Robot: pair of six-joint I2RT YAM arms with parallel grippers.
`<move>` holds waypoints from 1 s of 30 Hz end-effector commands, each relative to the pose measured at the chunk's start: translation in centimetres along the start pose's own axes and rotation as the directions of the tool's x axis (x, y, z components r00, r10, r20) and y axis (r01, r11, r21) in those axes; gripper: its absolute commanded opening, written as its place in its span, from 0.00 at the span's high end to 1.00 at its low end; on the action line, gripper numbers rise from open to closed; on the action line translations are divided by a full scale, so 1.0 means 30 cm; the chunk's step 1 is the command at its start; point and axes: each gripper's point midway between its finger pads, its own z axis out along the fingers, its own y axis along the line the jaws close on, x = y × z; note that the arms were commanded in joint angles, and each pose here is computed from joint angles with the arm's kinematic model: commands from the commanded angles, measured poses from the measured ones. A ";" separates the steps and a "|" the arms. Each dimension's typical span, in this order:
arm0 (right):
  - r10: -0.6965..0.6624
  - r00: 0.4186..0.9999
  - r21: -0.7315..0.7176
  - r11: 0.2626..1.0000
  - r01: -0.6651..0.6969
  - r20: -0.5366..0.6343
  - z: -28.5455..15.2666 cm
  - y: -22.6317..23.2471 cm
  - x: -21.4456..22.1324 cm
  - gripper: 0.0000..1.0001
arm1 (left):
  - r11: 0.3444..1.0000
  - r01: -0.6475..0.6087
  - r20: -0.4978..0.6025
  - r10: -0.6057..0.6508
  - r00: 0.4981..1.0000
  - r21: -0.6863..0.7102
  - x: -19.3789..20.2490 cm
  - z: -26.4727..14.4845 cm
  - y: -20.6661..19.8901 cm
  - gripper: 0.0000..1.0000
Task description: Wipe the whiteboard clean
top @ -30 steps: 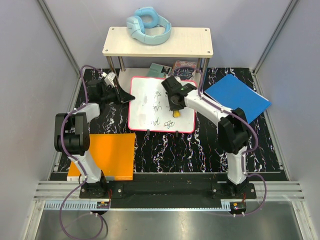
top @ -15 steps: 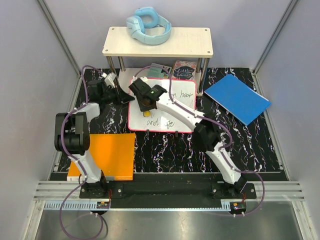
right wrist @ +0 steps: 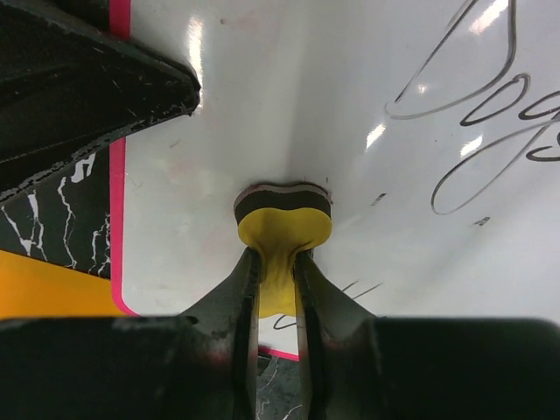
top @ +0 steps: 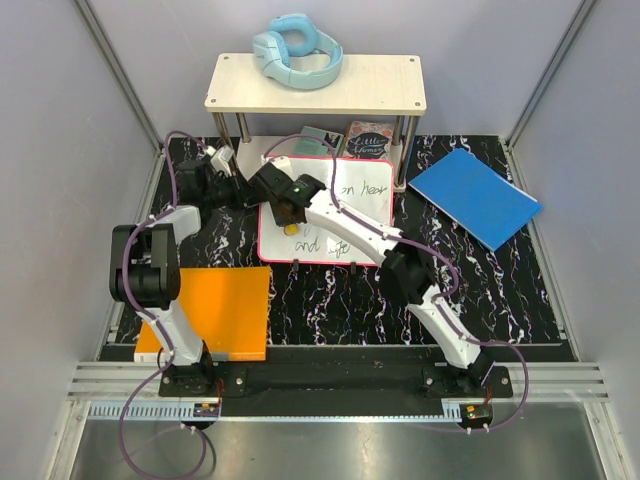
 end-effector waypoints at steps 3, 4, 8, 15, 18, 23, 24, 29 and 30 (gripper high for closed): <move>0.010 0.999 0.232 0.973 0.002 -0.048 0.015 -0.212 0.091 1.00 | 0.998 -0.066 -0.032 0.067 0.997 0.025 0.024 0.056 -0.031 1.00; 0.026 0.999 0.229 0.973 -0.017 -0.035 -0.017 -0.229 0.074 1.00 | 0.998 -0.065 -0.033 0.066 0.997 0.023 0.025 0.058 -0.028 1.00; 0.059 0.997 0.251 0.967 -0.046 -0.046 -0.016 -0.325 0.101 1.00 | 0.998 -0.061 -0.034 0.062 0.997 0.019 0.028 0.058 -0.024 1.00; 0.133 0.990 0.277 0.954 -0.113 -0.055 -0.028 -0.466 0.110 1.00 | 0.998 -0.057 -0.039 0.057 0.998 0.011 0.035 0.061 -0.014 1.00; 0.155 0.986 0.313 0.941 -0.128 -0.061 -0.034 -0.544 0.134 1.00 | 0.998 -0.059 -0.039 0.059 0.998 0.008 0.036 0.062 -0.010 1.00; 0.223 0.974 0.333 0.922 -0.196 -0.044 -0.051 -0.679 0.154 1.00 | 0.998 -0.055 -0.042 0.056 0.998 0.011 0.039 0.064 -0.013 1.00; 0.236 0.971 0.336 0.918 -0.212 -0.033 -0.055 -0.702 0.144 1.00 | 0.998 -0.056 -0.041 0.057 0.998 0.008 0.037 0.063 -0.010 1.00; 0.282 0.959 0.341 0.899 -0.275 0.029 -0.094 -0.805 0.077 1.00 | 0.998 -0.057 -0.041 0.057 0.998 0.006 0.039 0.062 -0.008 1.00; 0.288 0.957 0.339 0.897 -0.284 0.040 -0.098 -0.816 0.065 1.00 | 0.998 -0.057 -0.042 0.057 0.997 0.007 0.040 0.063 -0.011 1.00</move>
